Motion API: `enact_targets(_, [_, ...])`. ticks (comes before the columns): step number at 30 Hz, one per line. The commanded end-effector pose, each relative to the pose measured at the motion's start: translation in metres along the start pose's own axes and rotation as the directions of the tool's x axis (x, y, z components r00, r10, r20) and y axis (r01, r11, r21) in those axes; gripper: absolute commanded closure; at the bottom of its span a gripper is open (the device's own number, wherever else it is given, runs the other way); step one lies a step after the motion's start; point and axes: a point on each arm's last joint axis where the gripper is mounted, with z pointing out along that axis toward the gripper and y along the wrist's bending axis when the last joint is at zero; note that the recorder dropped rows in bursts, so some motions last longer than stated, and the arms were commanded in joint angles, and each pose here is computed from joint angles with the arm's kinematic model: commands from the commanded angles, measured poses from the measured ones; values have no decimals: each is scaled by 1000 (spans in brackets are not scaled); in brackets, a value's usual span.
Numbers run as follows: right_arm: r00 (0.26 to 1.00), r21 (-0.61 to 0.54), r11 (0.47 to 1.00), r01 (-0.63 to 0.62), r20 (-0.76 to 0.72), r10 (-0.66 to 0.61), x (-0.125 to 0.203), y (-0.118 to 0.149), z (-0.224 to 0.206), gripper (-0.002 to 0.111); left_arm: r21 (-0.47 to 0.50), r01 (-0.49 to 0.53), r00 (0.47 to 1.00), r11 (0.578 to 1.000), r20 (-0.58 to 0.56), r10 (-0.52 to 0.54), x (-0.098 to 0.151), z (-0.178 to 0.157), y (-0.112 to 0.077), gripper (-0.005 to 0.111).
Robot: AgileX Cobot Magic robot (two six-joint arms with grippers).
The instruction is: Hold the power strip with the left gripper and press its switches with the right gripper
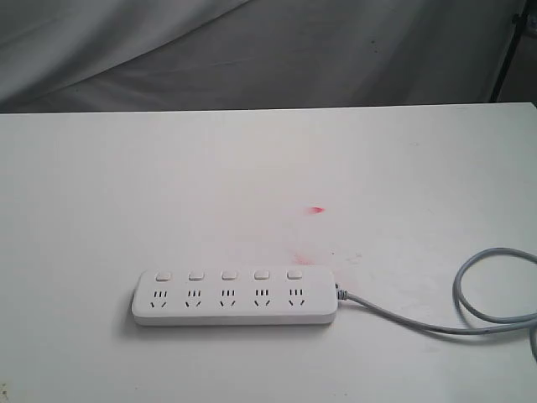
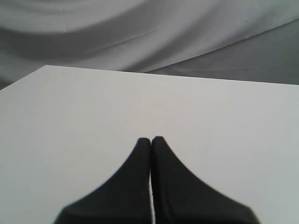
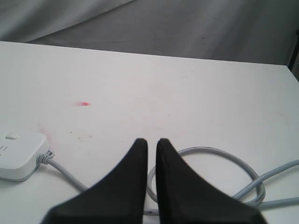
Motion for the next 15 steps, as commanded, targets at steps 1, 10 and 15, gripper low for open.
enact_targets(1, [1000,3,1000,-1,0,1,1,0,0,101,-1,7,1000,1000,2,-7,1,0,0,107])
enact_targets(10, [1000,3,1000,-1,0,1,1,0,0,101,-1,7,1000,1000,2,-7,1,0,0,107])
enact_targets(15, [1000,3,1000,-1,0,1,1,0,0,101,-7,-20,1000,1000,2,20,1,0,0,107])
